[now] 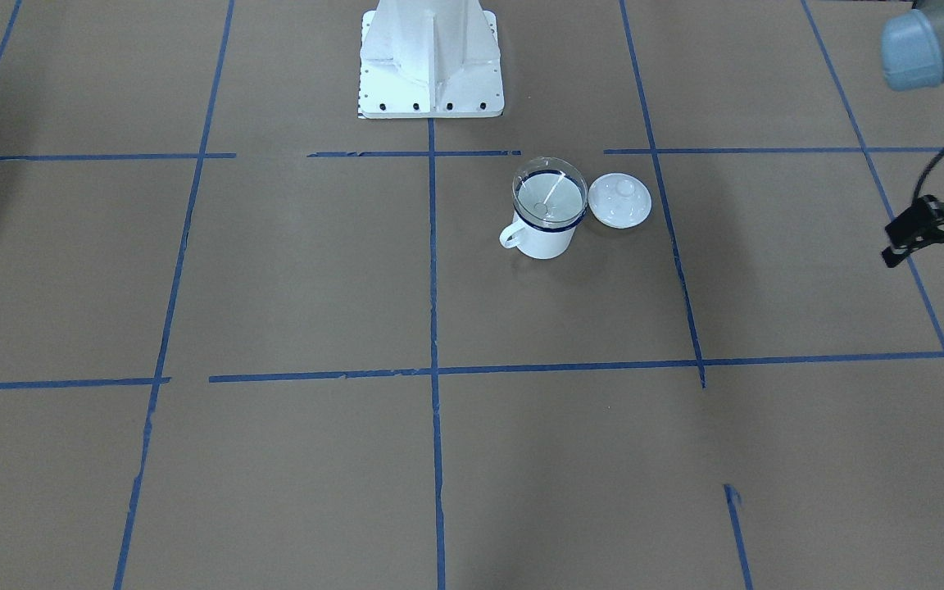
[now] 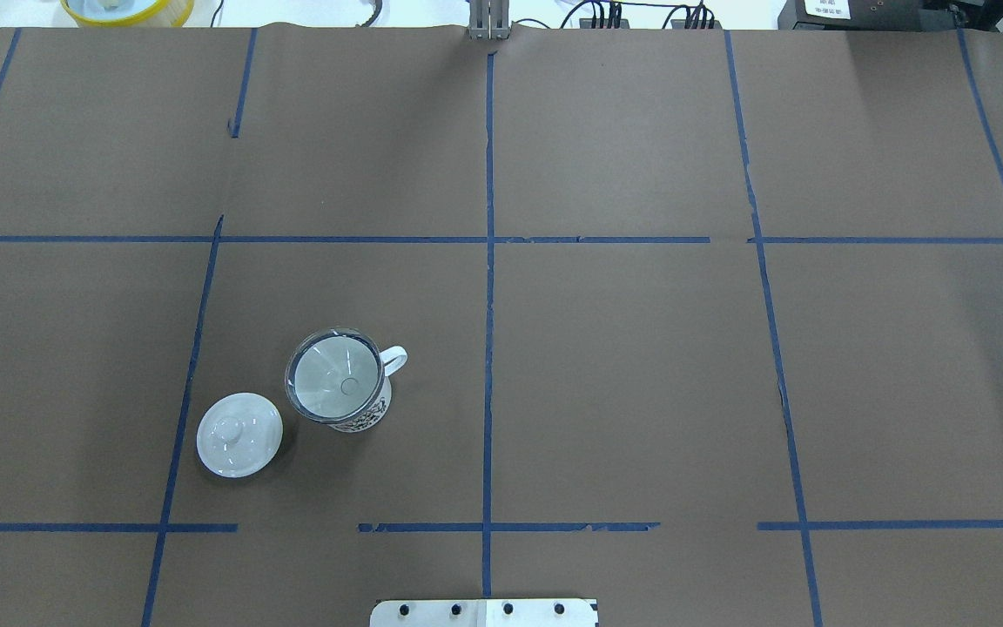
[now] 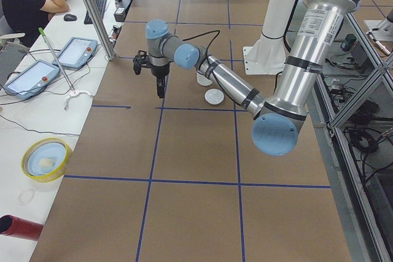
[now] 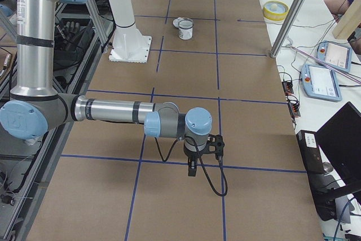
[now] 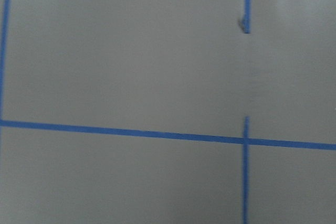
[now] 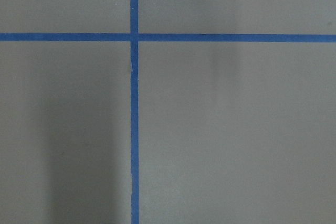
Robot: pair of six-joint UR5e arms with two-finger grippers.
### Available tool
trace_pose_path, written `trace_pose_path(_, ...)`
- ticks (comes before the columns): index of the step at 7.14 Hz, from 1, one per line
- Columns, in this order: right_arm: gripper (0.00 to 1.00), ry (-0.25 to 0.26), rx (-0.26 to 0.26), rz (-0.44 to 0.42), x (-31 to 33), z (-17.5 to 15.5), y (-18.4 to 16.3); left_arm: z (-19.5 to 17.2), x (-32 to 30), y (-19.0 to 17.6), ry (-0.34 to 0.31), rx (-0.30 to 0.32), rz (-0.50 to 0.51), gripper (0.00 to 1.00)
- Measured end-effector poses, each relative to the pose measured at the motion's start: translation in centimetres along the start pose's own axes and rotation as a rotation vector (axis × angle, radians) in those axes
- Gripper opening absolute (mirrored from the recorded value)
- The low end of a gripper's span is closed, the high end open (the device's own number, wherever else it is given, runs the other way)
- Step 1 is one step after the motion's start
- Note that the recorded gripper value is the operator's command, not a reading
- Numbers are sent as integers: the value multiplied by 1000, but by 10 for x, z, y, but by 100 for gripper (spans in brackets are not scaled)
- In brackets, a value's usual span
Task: Place funnel on cup
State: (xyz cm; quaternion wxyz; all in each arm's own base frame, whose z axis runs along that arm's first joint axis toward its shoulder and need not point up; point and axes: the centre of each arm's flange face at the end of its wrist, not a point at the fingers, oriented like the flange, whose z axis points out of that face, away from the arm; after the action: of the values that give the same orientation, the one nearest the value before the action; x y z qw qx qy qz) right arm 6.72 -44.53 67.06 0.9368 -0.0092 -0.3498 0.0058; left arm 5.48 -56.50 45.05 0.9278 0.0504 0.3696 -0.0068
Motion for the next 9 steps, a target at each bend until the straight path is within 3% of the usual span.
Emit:
trace_pose_path(2, 100, 0, 0, 0, 0, 0, 0, 7, -153, 6, -42, -38, 65, 100)
trace_pose_path(3, 100, 0, 0, 0, 0, 0, 0, 16, -191, 11, -44, -62, 52, 100)
trace_pose_path(9, 100, 0, 1, 0, 0, 0, 0, 23, -227, 28, -43, -81, 17, 100)
